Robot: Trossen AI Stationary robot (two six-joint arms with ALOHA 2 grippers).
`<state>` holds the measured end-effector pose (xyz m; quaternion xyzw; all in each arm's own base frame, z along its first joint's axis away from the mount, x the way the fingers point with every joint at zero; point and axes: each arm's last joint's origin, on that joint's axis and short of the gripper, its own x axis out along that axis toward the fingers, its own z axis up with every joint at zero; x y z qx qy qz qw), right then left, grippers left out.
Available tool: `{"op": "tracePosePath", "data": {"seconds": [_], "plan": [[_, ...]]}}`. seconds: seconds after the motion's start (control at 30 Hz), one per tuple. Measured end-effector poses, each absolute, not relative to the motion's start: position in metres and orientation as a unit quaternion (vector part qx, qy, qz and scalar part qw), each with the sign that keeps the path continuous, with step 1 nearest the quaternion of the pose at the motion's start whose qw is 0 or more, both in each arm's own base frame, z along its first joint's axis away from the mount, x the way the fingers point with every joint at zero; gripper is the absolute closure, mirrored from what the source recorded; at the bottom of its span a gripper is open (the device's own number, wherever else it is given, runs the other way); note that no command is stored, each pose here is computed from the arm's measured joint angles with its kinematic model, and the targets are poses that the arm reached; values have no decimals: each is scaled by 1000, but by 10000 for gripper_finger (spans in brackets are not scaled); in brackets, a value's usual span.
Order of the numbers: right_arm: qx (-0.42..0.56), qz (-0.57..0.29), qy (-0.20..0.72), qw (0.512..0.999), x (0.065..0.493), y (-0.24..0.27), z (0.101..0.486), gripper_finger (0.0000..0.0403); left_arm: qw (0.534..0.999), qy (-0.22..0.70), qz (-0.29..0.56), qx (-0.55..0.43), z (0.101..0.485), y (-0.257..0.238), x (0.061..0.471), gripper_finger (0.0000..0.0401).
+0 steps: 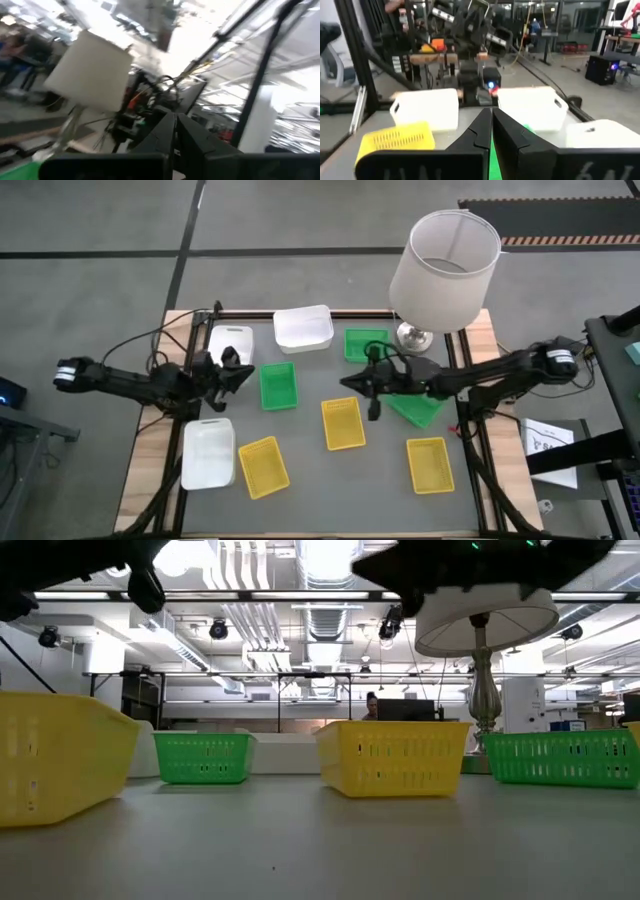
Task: Stack baskets by color
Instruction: Stack the top right white bin on the top left white bin
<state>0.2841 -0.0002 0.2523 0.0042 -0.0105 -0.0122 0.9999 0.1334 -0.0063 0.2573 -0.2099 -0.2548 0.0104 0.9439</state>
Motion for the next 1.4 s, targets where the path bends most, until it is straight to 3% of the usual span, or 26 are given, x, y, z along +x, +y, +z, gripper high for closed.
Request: {"op": "tracePosePath", "data": {"seconds": [0.3,0.67,0.83,1.1,1.23,1.4], "plan": [[7,-23,65,998,350,-1,264,394,934,-268,-109,-210,263,-13,122,397],[-27,-215,210,954,423,-13,278,394,932,-259,-165,-191,263,-17,120,397],[-11,-249,306,919,448,-49,279,394,932,-254,-170,-194,261,-17,120,397],[-84,-134,468,870,460,-126,270,394,924,-259,-180,-214,262,-18,118,397],[-37,-94,460,882,466,-157,265,387,931,-247,-169,-209,258,-18,122,397],[33,-146,415,897,480,-184,258,336,930,-246,-167,-216,257,-19,127,397]]}}
